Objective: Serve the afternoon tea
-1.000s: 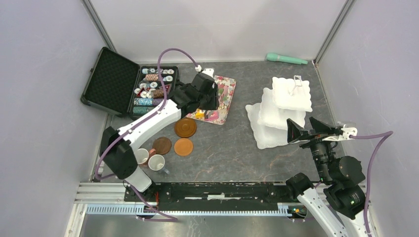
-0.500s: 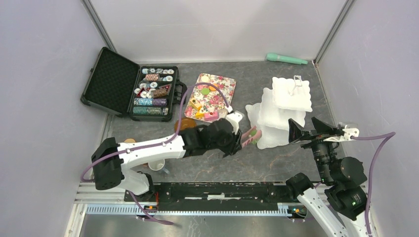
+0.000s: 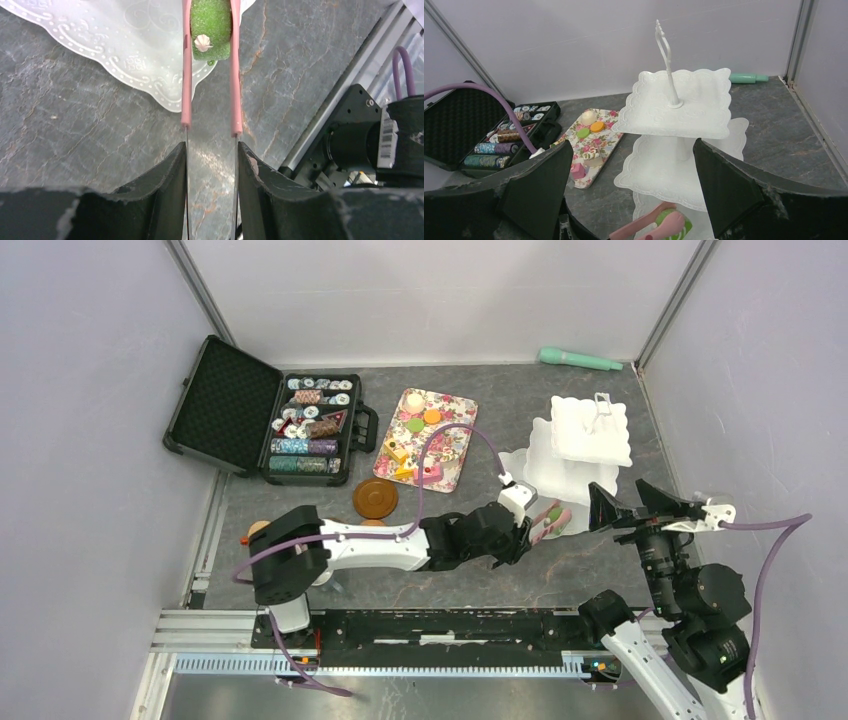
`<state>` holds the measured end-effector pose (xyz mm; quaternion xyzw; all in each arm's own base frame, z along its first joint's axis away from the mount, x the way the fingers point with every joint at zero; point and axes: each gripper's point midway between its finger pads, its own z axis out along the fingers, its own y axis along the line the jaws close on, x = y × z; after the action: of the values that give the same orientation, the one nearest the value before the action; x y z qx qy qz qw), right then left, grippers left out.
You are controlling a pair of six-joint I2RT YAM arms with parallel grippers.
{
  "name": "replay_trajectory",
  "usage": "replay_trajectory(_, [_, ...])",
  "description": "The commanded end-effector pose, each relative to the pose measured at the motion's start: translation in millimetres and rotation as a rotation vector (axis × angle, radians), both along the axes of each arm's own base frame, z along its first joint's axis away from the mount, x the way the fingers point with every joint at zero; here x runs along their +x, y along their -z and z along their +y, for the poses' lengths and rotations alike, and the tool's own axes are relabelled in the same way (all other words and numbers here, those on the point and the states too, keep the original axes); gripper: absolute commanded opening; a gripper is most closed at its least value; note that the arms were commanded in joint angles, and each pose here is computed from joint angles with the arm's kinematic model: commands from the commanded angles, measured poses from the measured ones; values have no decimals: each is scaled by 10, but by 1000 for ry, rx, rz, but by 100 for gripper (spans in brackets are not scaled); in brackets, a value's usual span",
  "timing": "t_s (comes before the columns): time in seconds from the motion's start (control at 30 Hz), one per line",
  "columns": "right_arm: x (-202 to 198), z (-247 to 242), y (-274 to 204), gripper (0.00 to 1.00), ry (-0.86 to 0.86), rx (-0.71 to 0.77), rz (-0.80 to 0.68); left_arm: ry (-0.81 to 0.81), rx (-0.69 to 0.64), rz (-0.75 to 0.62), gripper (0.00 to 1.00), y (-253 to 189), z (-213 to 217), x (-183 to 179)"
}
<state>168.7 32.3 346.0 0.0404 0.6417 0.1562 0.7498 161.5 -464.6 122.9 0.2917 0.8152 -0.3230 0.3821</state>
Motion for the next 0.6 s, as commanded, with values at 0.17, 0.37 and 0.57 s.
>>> replay_trajectory(0.17, [-105, -88, -194, 98, 15, 19, -38, -34, -177, -124, 30, -386, -579, 190])
replay_trajectory(0.37, [-117, -99, -186, 98, 18, 15, -35, -46, -159, -163, 30, -308, -763, 306])
replay_trajectory(0.57, [-129, -110, -187, 98, 20, 17, -33, -42, -147, -189, 32, -224, -937, 378])
